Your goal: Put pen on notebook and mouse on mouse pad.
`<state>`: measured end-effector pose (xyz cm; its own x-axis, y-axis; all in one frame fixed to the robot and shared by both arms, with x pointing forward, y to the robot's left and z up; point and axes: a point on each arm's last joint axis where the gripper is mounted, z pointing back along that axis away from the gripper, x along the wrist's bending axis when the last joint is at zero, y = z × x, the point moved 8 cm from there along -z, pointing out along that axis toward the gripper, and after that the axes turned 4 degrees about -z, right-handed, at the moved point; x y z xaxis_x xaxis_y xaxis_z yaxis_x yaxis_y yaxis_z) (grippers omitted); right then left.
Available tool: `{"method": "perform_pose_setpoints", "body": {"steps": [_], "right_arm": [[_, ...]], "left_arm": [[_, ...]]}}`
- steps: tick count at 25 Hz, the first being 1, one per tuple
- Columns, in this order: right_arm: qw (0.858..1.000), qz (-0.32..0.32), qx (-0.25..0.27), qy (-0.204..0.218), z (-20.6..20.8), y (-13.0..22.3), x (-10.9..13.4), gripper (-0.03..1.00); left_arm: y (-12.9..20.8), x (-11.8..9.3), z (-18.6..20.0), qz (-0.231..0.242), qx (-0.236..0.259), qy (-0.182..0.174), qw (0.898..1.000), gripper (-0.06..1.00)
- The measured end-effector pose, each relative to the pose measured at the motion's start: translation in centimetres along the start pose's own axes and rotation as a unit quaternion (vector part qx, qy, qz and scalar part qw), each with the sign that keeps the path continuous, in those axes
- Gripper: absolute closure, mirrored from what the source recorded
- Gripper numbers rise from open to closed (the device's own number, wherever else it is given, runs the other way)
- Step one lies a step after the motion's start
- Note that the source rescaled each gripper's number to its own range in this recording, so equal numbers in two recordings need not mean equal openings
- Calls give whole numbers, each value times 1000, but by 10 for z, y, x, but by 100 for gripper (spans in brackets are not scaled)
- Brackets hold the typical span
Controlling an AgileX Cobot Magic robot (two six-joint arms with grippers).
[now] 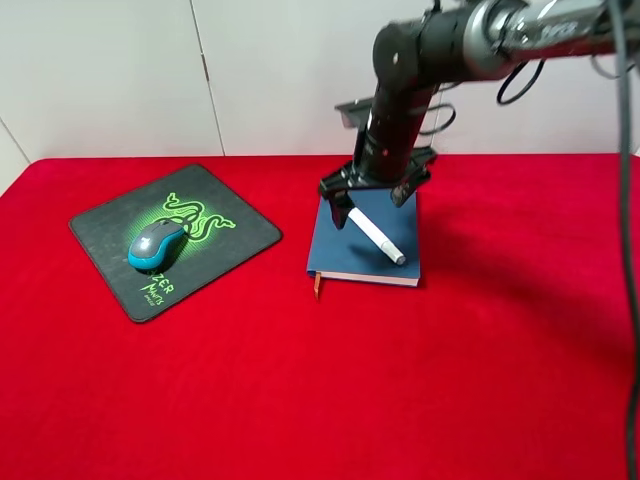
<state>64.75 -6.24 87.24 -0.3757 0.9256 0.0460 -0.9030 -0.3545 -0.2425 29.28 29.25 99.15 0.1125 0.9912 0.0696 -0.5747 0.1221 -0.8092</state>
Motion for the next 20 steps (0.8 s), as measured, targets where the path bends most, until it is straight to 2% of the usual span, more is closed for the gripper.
{"method": "perform_pose_setpoints", "body": {"steps": [5, 12, 20], "right_arm": [[1000, 0, 11, 1, 26, 6, 0, -3], [998, 1, 55, 7, 64, 27, -3, -3], [1000, -3, 19, -10, 105, 25, 2, -3]], "left_arm": [[0, 0, 0, 0, 0, 0, 1000, -6], [0, 0, 0, 0, 0, 0, 1000, -6], [0, 0, 0, 0, 0, 0, 1000, -6]]}}
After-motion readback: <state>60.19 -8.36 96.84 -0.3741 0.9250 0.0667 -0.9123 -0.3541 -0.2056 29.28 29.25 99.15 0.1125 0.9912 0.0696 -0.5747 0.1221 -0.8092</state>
